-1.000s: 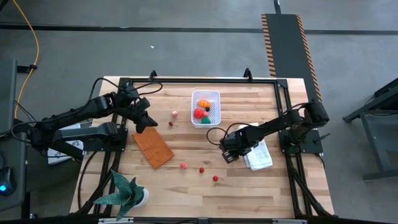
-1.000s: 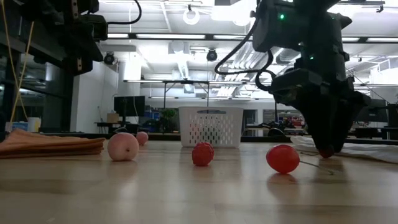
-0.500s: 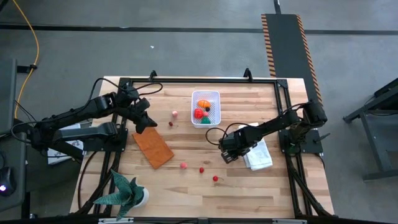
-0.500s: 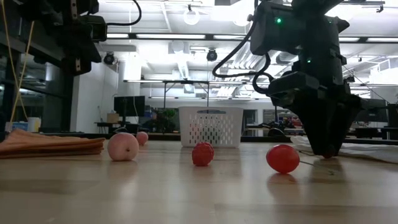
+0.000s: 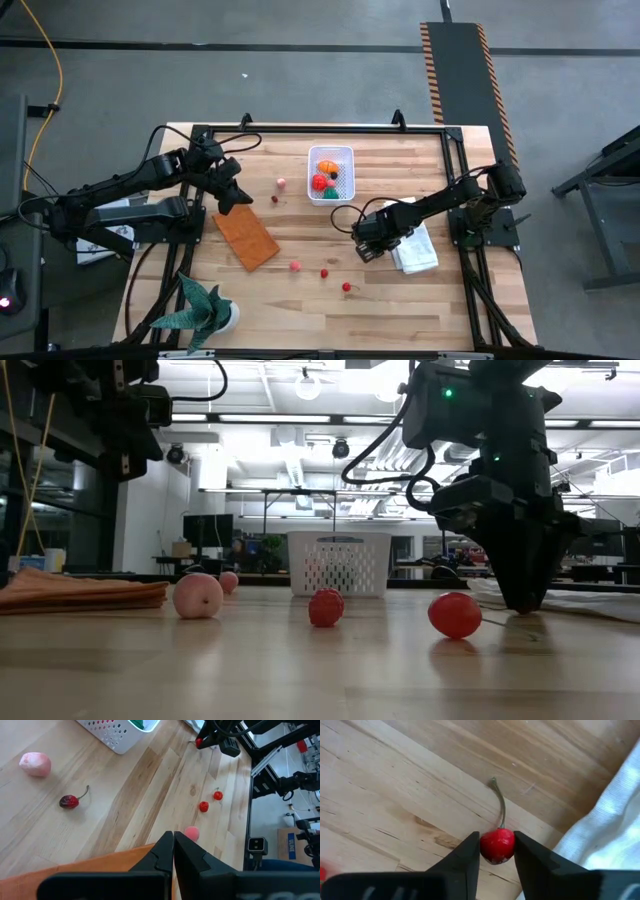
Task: Pick and placing Produce into tupperware
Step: Put the red cherry into the white bin
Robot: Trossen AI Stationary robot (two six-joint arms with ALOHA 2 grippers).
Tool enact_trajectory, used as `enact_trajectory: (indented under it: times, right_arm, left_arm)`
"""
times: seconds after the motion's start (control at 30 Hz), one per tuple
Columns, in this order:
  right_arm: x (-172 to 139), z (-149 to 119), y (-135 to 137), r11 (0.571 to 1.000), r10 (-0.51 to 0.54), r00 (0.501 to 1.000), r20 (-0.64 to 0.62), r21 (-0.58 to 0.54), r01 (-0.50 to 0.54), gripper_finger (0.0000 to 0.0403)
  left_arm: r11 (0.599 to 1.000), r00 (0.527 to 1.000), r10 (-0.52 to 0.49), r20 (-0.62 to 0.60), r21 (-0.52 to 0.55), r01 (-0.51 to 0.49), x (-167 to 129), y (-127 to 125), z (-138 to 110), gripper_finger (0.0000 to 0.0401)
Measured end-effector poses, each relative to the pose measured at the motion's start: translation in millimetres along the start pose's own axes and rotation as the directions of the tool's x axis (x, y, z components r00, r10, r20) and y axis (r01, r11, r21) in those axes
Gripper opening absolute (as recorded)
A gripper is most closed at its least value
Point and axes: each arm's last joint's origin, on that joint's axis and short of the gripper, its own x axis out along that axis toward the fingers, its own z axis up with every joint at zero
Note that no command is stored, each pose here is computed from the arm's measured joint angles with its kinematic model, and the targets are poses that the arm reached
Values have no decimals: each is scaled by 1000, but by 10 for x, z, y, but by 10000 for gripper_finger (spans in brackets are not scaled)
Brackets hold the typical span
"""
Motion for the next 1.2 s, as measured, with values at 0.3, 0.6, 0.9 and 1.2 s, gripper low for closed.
enact_trajectory:
  times: [0.3, 0.6, 0.9, 1.2]
  right_arm:
    - [-1, 0, 1, 1000, 1, 1000, 0, -5, -1, 95]
    - [-277, 27, 134, 996, 71, 996, 57, -64, -67, 94]
    - [-926, -118, -117, 994, 106, 977, 185, -43, -100, 94]
    - [-1491, -264, -433, 972, 228, 893, 389, -34, -233, 94]
  left_arm:
    - [1000, 1000, 0, 0, 0, 0, 0, 0, 0, 3]
    - [1000, 1000, 1, -2, -2, -1, 0, 1, -2, 3]
    - [1000, 1000, 0, 0, 1, 0, -1, 0, 0, 3]
    - [1000, 1000, 0, 1, 1, 0, -1, -1, 0, 3]
